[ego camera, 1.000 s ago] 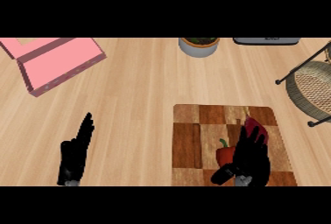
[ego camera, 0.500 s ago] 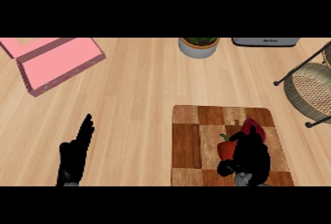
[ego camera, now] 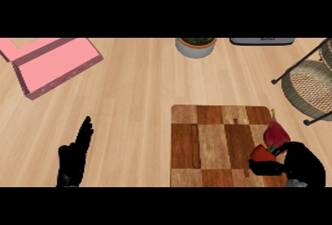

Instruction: Pick the bell pepper from the cutting board and place it in the tiered basket

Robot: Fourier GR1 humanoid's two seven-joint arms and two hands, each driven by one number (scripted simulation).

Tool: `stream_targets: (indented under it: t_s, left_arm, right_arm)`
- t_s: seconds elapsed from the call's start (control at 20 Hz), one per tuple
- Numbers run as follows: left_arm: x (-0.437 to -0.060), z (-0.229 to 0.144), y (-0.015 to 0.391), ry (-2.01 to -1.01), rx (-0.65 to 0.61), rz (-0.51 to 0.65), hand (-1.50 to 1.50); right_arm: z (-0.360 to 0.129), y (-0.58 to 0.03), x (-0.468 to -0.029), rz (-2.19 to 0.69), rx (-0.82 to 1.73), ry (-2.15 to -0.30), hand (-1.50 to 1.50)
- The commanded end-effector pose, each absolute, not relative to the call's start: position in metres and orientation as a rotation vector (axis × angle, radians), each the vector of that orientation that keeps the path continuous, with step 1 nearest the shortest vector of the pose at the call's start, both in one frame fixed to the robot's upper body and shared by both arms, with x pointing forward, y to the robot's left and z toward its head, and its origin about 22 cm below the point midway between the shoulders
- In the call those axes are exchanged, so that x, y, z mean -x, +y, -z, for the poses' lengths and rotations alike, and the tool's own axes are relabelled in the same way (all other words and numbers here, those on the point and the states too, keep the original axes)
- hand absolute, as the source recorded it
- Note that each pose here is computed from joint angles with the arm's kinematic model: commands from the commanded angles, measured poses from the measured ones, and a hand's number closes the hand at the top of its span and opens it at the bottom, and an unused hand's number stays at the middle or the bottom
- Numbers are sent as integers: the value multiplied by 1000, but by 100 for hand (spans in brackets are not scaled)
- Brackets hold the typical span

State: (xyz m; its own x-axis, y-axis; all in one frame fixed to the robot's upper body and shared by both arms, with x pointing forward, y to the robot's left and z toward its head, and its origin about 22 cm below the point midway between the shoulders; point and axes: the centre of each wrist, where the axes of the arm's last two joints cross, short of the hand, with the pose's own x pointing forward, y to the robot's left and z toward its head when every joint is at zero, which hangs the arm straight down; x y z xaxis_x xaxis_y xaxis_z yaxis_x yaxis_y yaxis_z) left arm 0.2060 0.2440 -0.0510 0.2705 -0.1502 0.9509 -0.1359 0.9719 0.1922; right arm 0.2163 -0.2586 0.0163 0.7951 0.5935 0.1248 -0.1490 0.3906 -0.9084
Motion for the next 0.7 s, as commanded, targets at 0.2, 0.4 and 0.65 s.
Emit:
stream_targets:
  t_s: [0.2,0.4,0.65]
  left_arm:
    - [-202,57,243,-1293,-259,0,0]
    - [-208,53,251,-1307,-270,16,0]
    - [-203,58,257,-1296,-264,-1,0]
  right_arm:
    - [-46,-374,-175,-249,1199,-472,150]
    - [-98,-352,-187,-19,1219,-647,150]
    - [-155,-347,-156,157,1331,-825,150]
